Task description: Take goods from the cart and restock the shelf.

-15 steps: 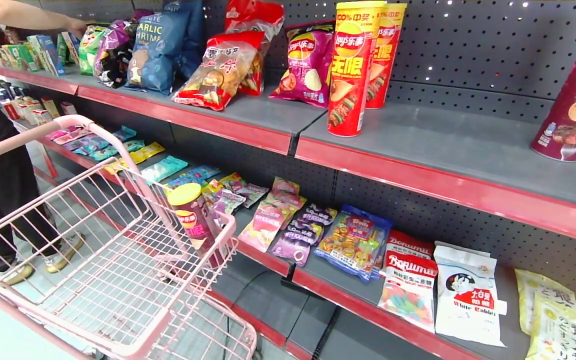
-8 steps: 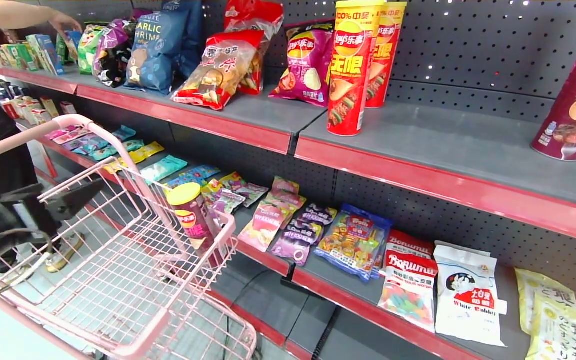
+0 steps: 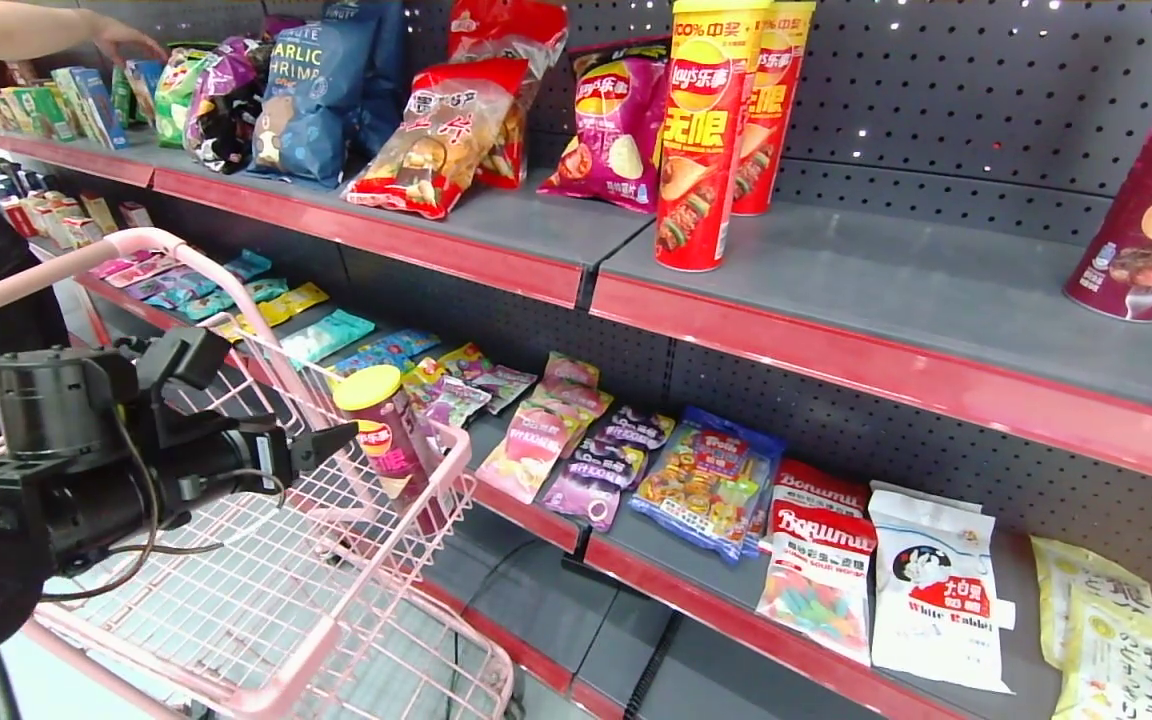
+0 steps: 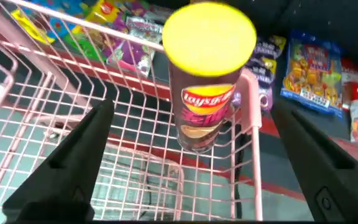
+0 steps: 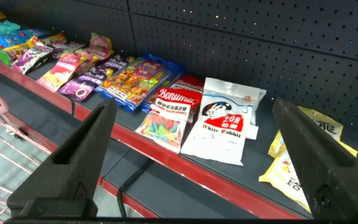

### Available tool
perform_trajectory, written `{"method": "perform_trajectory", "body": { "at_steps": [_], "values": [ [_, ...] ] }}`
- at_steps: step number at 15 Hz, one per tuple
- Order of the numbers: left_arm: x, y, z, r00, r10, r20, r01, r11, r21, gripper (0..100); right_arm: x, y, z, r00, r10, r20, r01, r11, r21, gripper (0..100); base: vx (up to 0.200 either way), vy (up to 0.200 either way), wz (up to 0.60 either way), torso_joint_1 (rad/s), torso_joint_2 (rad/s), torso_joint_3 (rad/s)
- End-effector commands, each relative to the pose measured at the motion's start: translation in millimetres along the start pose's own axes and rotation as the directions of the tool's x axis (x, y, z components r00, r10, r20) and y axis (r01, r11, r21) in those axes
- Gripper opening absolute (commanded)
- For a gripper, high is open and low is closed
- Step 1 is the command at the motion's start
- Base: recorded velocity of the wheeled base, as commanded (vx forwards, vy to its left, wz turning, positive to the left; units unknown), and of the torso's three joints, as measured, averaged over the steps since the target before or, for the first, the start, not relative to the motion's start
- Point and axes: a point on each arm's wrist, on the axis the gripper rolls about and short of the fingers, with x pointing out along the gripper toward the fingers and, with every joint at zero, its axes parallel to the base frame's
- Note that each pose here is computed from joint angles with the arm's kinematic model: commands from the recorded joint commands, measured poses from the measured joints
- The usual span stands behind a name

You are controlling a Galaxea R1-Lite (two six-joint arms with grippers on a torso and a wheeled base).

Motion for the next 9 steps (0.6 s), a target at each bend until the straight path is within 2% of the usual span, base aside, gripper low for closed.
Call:
{"method": "perform_trajectory", "body": {
  "at_steps": [1,4,7,9],
  "values": [
    [17,3.0,-15.6,0.998,-0.007,-0.061,0.007,1.0,-0.002,100,0,0,0,1.0,0.0,-0.001,0.0,1.0,0.0,100,0.0,0.0,0.0,0.0,0.0,0.0],
    [34,2.0,-21.6,0.999,-0.027,-0.038,0.028,0.999,0.02,100,0,0,0,1.0,0.0,-0.001,0.0,1.0,0.0,100,0.0,0.0,0.0,0.0,0.0,0.0],
    [55,2.3,-26.0,0.999,-0.053,0.006,0.052,0.998,0.045,100,0,0,0,1.0,0.0,-0.001,0.0,1.0,-0.002,100,0.0,0.0,0.0,0.0,0.0,0.0],
    [61,-0.5,-25.8,0.997,-0.071,0.01,0.07,0.996,0.051,100,0,0,0,1.0,0.0,0.0,0.0,1.0,-0.002,100,0.0,0.0,0.0,0.0,0.0,0.0]
  ]
}}
